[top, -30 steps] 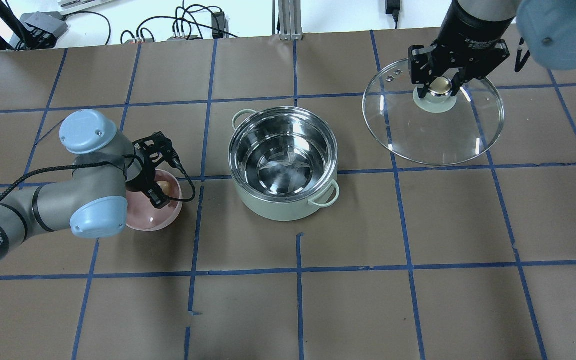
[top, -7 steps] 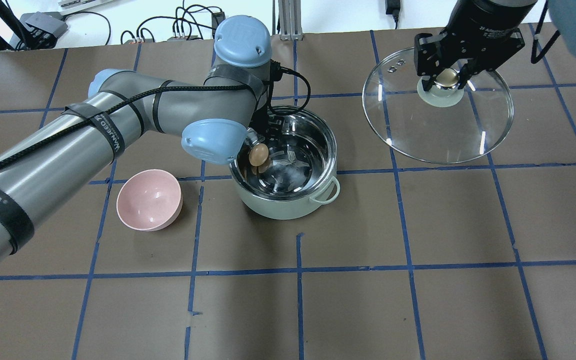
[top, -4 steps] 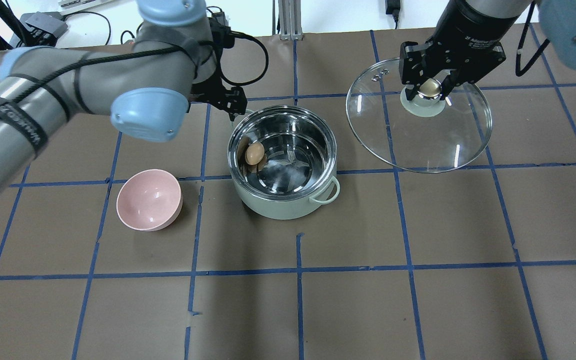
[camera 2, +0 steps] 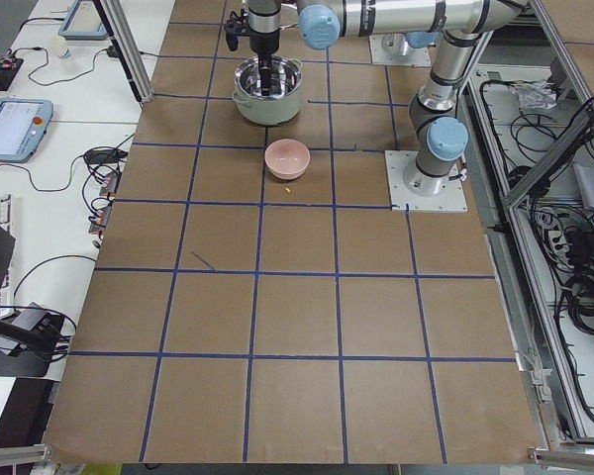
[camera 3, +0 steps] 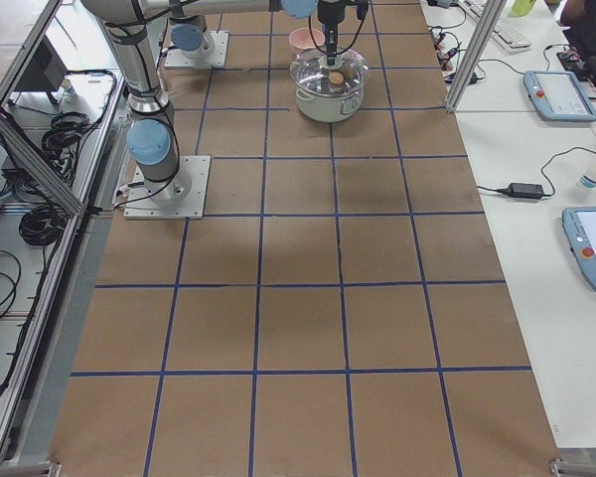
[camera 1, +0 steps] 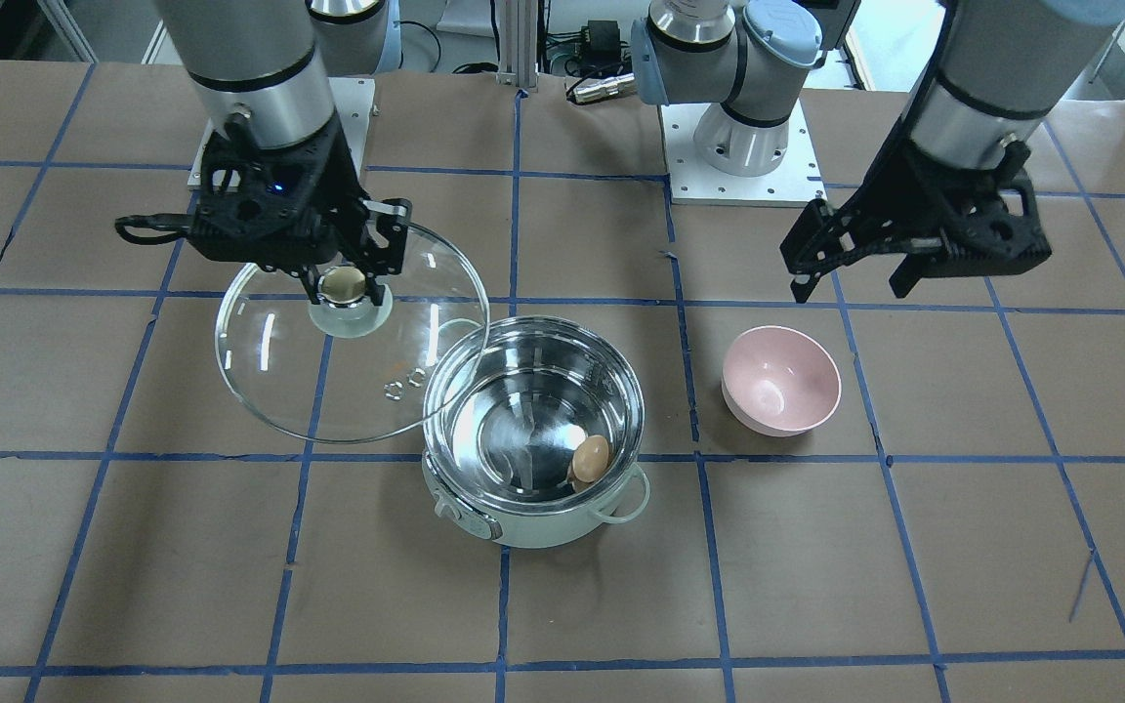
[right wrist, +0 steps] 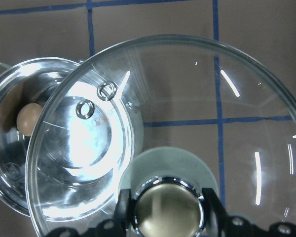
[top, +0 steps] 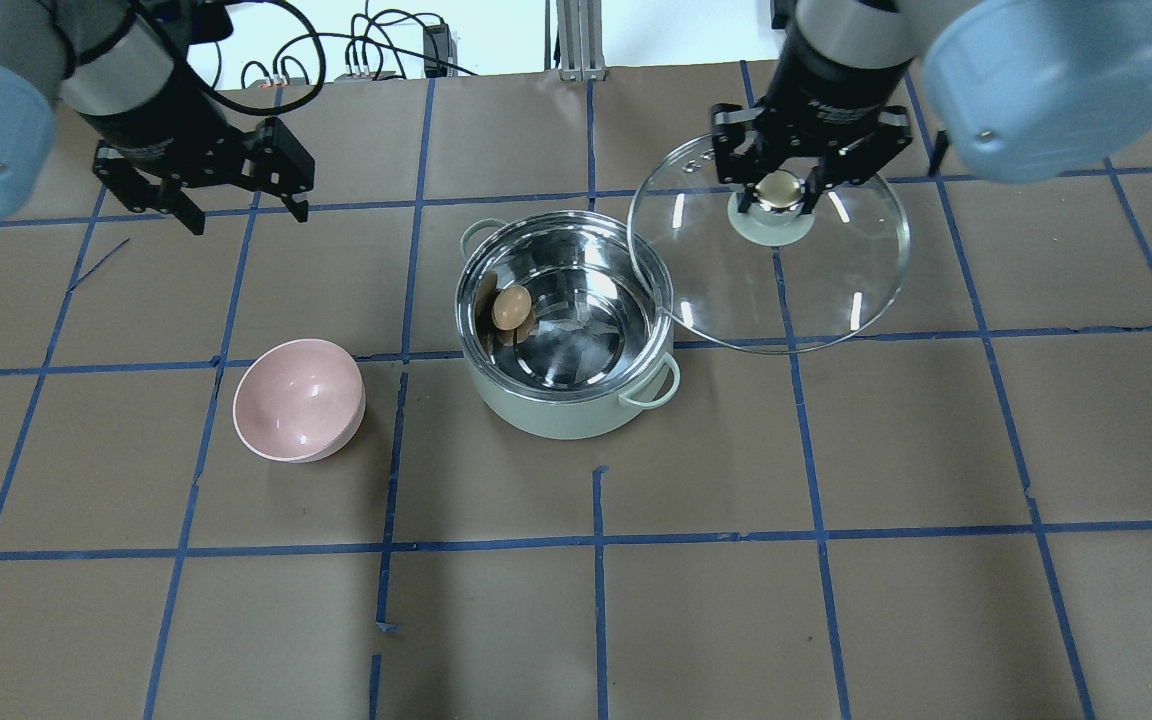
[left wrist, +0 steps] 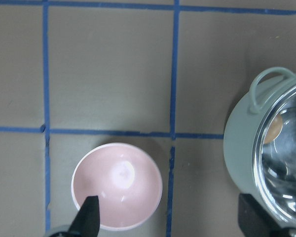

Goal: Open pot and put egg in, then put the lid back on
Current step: 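Raise the left gripper away while the right carries the lid over the pot, then lower the glass lid onto the pot with the right gripper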

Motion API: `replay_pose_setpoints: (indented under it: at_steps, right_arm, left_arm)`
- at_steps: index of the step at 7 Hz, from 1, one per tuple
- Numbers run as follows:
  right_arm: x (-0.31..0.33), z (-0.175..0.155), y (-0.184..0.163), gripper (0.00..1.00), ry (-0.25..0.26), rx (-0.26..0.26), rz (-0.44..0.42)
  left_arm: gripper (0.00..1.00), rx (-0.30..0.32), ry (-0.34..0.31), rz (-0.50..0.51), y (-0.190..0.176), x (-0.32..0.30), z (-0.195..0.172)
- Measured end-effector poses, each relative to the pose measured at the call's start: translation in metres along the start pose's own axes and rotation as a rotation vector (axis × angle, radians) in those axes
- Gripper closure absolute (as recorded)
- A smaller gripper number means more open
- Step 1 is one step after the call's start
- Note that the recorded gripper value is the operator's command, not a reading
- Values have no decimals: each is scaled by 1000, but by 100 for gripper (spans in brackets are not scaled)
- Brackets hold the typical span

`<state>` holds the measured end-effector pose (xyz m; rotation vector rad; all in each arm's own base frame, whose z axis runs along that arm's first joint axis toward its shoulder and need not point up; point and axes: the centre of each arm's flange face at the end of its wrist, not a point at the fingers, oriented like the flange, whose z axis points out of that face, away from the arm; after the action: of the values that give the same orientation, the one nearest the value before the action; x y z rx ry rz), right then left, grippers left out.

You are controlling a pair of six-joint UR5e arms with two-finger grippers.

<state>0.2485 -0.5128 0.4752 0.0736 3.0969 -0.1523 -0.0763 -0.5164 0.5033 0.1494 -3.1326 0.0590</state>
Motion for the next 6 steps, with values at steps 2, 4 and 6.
replay_pose_setpoints:
  at_steps: [2, 4, 6]
  right_arm:
    - [-52, 34, -3, 80, -41, 18, 34]
    - [-92, 65, -3, 80, -69, 27, 48]
    - [-116, 89, -3, 80, -83, 40, 69]
  left_arm:
    - [1, -9, -38, 6, 14, -2, -34]
    - [1, -5, -43, 5, 13, -2, -29]
    - [1, 43, -44, -12, 14, -1, -26]
